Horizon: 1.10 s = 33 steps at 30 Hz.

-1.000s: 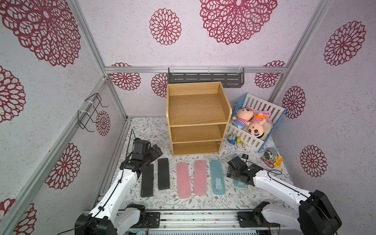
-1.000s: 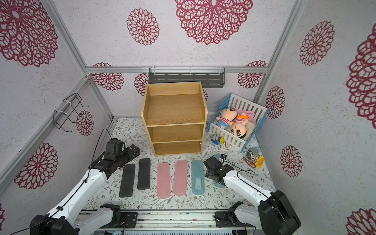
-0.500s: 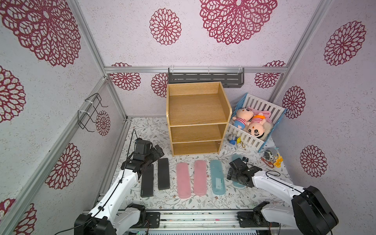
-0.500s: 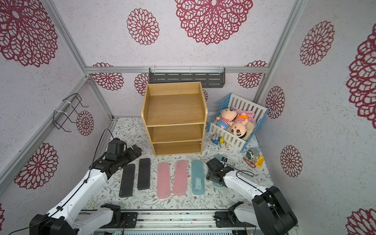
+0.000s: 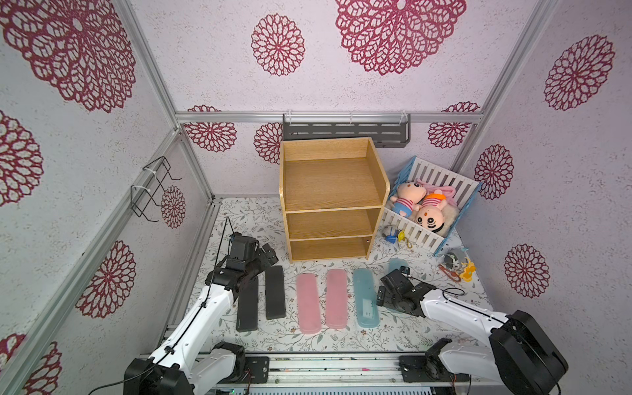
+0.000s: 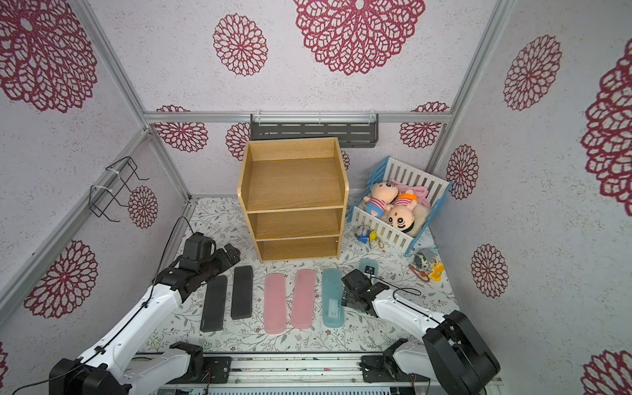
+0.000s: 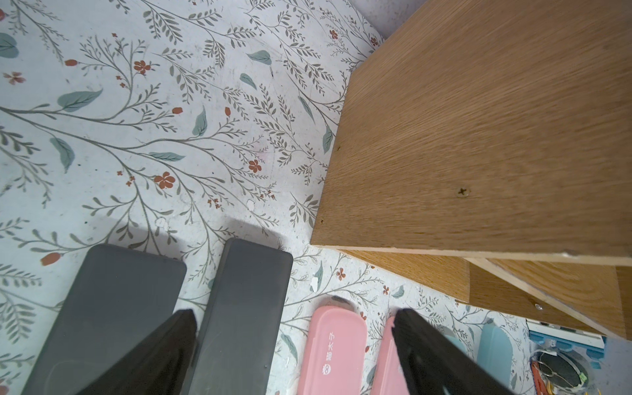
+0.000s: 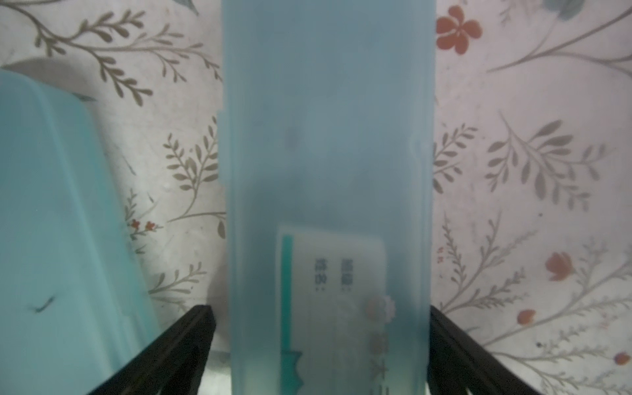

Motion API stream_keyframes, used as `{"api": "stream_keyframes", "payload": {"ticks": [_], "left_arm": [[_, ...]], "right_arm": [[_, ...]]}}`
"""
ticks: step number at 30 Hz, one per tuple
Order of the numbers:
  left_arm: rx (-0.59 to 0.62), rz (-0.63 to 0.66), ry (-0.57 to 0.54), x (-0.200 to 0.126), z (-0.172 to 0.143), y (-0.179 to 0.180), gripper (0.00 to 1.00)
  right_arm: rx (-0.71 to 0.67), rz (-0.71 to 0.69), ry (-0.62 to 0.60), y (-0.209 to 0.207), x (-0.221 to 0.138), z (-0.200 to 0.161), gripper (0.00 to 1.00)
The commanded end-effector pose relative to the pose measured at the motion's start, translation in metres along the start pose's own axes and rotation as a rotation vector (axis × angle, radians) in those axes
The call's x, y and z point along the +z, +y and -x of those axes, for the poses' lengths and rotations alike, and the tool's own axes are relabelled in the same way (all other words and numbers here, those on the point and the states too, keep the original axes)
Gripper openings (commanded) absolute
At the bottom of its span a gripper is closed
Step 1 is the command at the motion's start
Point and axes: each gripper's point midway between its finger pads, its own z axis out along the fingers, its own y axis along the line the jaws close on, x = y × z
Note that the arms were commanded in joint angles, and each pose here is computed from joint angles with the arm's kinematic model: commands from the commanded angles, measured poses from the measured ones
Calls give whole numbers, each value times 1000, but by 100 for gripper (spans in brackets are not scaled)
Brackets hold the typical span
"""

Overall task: Place the pencil cases on the shelf according to color
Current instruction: Pick up the pencil case from the center of the board.

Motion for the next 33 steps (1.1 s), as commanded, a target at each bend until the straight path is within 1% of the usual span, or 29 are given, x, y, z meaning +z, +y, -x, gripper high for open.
{"api": "stream_keyframes", "payload": {"ticks": [1, 6, 9, 10, 12, 17, 21, 25, 28, 33], "left_arm": [[-3, -10, -29, -6, 7, -8, 97], [-1, -2, -29, -7, 5, -6, 97], [-3, 5, -29, -6, 5, -5, 97], [-2, 7, -28, -6, 4, -4, 97], [0, 7, -29, -6, 4, -5, 97], [-2, 5, -30, -7, 5, -6, 97], [-6, 2, -34, -11, 8, -9, 97], [-12, -3, -48, -17, 13, -12, 97], [-24, -19, -63, -23, 17, -15, 97], [-41, -65, -81, -34, 22, -24, 97]], "right_arm": [[-11, 11, 6, 7, 6, 0, 98], [-16, 38, 2, 13, 8, 1, 97], [-18, 32, 11, 12, 10, -1, 93], [-19, 25, 13, 11, 11, -2, 92], [-25, 15, 17, 10, 12, -4, 85], [-21, 11, 0, 8, 3, -5, 77], [-14, 35, -25, 10, -15, -3, 74], [-3, 108, -63, 21, -42, 2, 70], [-11, 190, -92, 34, -65, 5, 67], [-95, 348, -129, 66, -105, 3, 64]]}}
